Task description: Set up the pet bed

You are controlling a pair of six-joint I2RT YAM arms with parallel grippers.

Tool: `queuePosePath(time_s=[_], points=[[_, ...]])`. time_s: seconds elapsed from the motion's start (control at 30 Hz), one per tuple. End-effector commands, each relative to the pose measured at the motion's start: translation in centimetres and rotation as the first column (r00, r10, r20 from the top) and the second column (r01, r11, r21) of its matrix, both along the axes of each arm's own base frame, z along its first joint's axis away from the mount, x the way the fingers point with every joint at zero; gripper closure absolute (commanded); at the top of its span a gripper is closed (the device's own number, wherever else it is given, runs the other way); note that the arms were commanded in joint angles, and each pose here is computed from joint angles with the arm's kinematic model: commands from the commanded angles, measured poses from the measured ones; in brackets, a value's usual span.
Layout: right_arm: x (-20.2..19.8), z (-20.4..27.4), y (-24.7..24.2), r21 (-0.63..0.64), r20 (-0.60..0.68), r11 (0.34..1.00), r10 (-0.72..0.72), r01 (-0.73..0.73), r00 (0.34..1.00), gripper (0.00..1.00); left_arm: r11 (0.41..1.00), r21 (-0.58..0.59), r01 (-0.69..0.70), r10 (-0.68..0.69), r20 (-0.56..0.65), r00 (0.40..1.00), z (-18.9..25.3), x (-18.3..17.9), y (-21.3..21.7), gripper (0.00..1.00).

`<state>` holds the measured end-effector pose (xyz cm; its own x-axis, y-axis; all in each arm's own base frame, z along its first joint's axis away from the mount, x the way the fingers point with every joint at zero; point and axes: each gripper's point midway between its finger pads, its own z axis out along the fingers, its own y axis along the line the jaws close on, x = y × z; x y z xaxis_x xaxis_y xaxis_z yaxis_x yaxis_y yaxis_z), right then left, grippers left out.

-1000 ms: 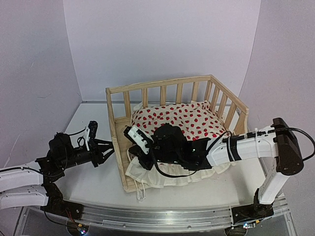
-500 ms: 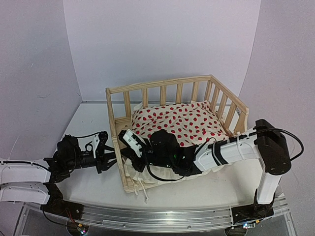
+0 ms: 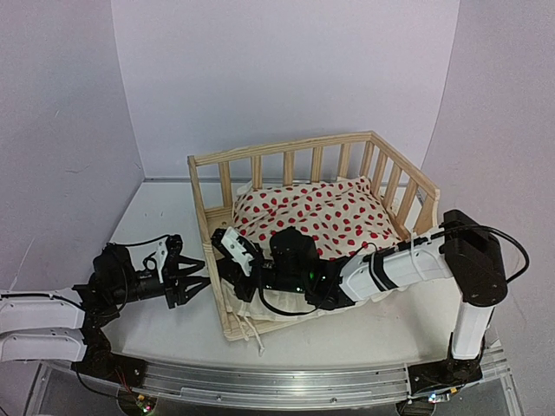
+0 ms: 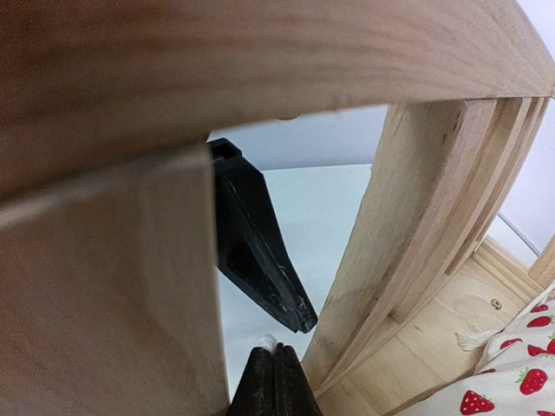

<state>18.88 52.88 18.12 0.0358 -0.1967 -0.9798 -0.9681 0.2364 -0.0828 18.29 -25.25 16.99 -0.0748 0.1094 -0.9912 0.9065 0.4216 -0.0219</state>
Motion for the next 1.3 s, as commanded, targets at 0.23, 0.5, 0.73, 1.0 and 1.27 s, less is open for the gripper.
queuePosePath(time_s=[0.23, 0.5, 0.73, 1.0, 1.27], points=[[-1.7, 2.6, 0.2, 0.068, 0.013, 0.996, 0.062, -0.063, 0.998, 1.00, 0.994, -0.066, 0.084, -0.080, 0.061, 0.995, 3.1, -0.5, -1.4, 0.95], [0.9, 2.5, -4.2, -0.224, -0.061, 0.956, -0.206, 0.187, 0.977, 0.77, 0.995, 0.053, -0.085, 0.094, -0.207, 0.974, 1.3, 1.8, -0.4, 1.00], [-2.5, 2.5, -9.4, -0.444, -0.294, 0.880, -0.319, 0.167, 0.901, 0.57, 0.993, 0.106, -0.044, 0.089, -0.477, 0.875, 1.6, -0.2, -0.2, 1.00], [-9.4, 0.2, -8.7, -0.368, -0.504, 0.929, -0.172, -0.030, 0.846, 0.48, 0.998, 0.041, -0.046, 0.061, -0.595, 0.801, 5.5, -2.2, 0.4, 1.00], [-8.2, 0.1, -6.3, -0.243, -0.431, 0.968, -0.170, 0.067, 0.886, 0.41, 0.999, 0.030, -0.030, 0.042, -0.534, 0.845, 8.9, -1.8, 0.1, 1.00]])
